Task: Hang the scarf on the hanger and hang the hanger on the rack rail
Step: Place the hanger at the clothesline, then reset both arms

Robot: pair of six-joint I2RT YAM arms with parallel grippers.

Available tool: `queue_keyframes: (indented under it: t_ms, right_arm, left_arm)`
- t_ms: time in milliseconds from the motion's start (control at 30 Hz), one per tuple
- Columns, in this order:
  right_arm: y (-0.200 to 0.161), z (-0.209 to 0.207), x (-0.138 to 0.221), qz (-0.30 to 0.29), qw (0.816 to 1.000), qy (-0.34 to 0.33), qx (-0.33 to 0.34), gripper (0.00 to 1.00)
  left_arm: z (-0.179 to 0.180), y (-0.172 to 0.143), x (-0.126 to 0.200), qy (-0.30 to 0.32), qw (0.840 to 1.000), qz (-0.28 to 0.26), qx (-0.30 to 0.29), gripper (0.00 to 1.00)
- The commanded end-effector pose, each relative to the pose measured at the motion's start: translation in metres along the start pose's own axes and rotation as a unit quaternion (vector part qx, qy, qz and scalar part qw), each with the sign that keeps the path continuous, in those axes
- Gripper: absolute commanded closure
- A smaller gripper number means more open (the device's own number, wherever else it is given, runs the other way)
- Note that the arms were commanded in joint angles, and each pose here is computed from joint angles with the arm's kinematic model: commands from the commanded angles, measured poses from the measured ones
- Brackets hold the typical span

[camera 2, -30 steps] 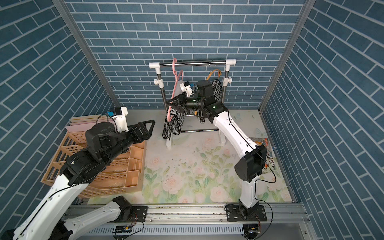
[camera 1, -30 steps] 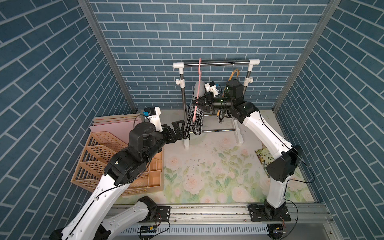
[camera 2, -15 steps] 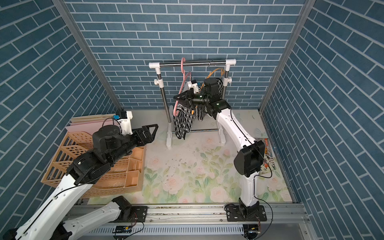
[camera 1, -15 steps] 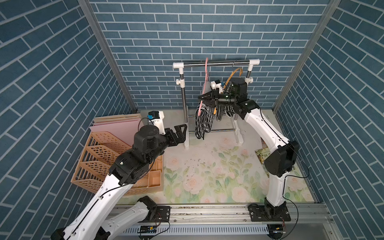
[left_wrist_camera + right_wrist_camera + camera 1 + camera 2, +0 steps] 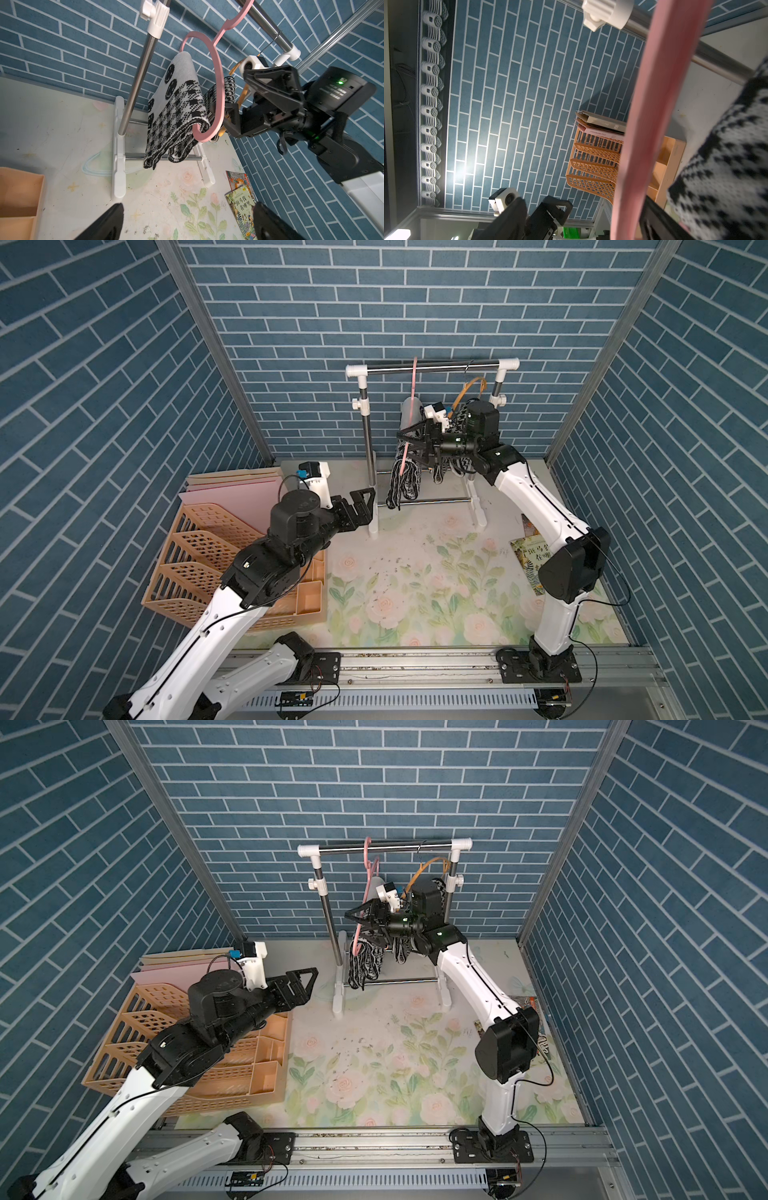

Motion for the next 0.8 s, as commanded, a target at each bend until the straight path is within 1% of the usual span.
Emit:
queue_keyframes:
  t_ms: [0, 33, 67, 133, 233, 300, 333, 400, 433, 500, 533, 600, 633, 700, 767]
  right_arm:
    - [-0.021, 0.026, 0.025, -0.016, 0.998, -0.014, 0.063, 0.06]
    - [-0.027, 0.026, 0.030, -0.019, 0.997, -0.019, 0.069, 0.05]
    - [-0.034, 0.029, 0.036, -0.023, 0.996, -0.022, 0.078, 0.01]
    - [-0.050, 0.035, 0.049, -0.023, 0.994, -0.033, 0.106, 0.00]
    - [-0.073, 0.039, 0.069, -0.025, 0.985, -0.068, 0.154, 0.01]
    - [-0.091, 0.040, 0.085, -0.038, 0.978, -0.092, 0.185, 0.00]
    - [-0.098, 0.038, 0.093, -0.055, 0.971, -0.112, 0.202, 0.01]
    - [-0.114, 0.028, 0.111, -0.106, 0.949, -0.164, 0.249, 0.00]
    - [-0.123, 0.021, 0.123, -0.139, 0.930, -0.194, 0.279, 0.00]
    - [-0.141, -0.003, 0.143, -0.195, 0.883, -0.265, 0.333, 0.00]
    - [-0.150, -0.014, 0.155, -0.227, 0.857, -0.306, 0.348, 0.00]
    - [-0.165, -0.048, 0.176, -0.272, 0.795, -0.402, 0.364, 0.01]
    - [-0.171, -0.063, 0.186, -0.297, 0.763, -0.447, 0.361, 0.01]
    - [-0.185, -0.096, 0.198, -0.317, 0.706, -0.521, 0.359, 0.01]
    - [-0.198, -0.129, 0.209, -0.342, 0.658, -0.572, 0.349, 0.00]
  left_arm:
    - [0.007, -0.002, -0.006, 0.023, 1.000, -0.015, -0.004, 0.01]
    - [0.010, -0.004, -0.008, 0.031, 0.999, -0.017, -0.008, 0.00]
    - [0.015, -0.007, -0.011, 0.045, 0.999, -0.023, -0.011, 0.00]
    - [0.029, -0.016, -0.015, 0.083, 0.995, -0.041, -0.021, 0.00]
    - [0.049, -0.030, -0.019, 0.112, 0.988, -0.085, -0.064, 0.00]
    - [0.065, -0.041, -0.023, 0.145, 0.978, -0.112, -0.102, 0.00]
    - [0.073, -0.046, -0.024, 0.167, 0.971, -0.128, -0.117, 0.00]
    - [0.092, -0.059, -0.026, 0.220, 0.951, -0.155, -0.152, 0.00]
    - [0.102, -0.065, -0.027, 0.248, 0.939, -0.163, -0.171, 0.00]
    - [0.121, -0.075, -0.026, 0.282, 0.921, -0.191, -0.190, 0.00]
    - [0.132, -0.083, -0.027, 0.289, 0.916, -0.199, -0.194, 0.00]
    - [0.150, -0.091, -0.027, 0.297, 0.908, -0.212, -0.205, 0.00]
    - [0.161, -0.094, -0.028, 0.307, 0.905, -0.217, -0.199, 0.00]
    - [0.184, -0.101, -0.033, 0.331, 0.899, -0.218, -0.184, 0.00]
    - [0.206, -0.112, -0.044, 0.345, 0.898, -0.204, -0.179, 0.00]
Point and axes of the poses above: each gripper's point midway between its finger pads, its own x axis back along the fingers, its own z axis along the line the jaws close on, y = z × x, the point moved 9 cm from there along x, back along the fingers, and after that the axes turned 1 degree about x, right-handed, at the moved point
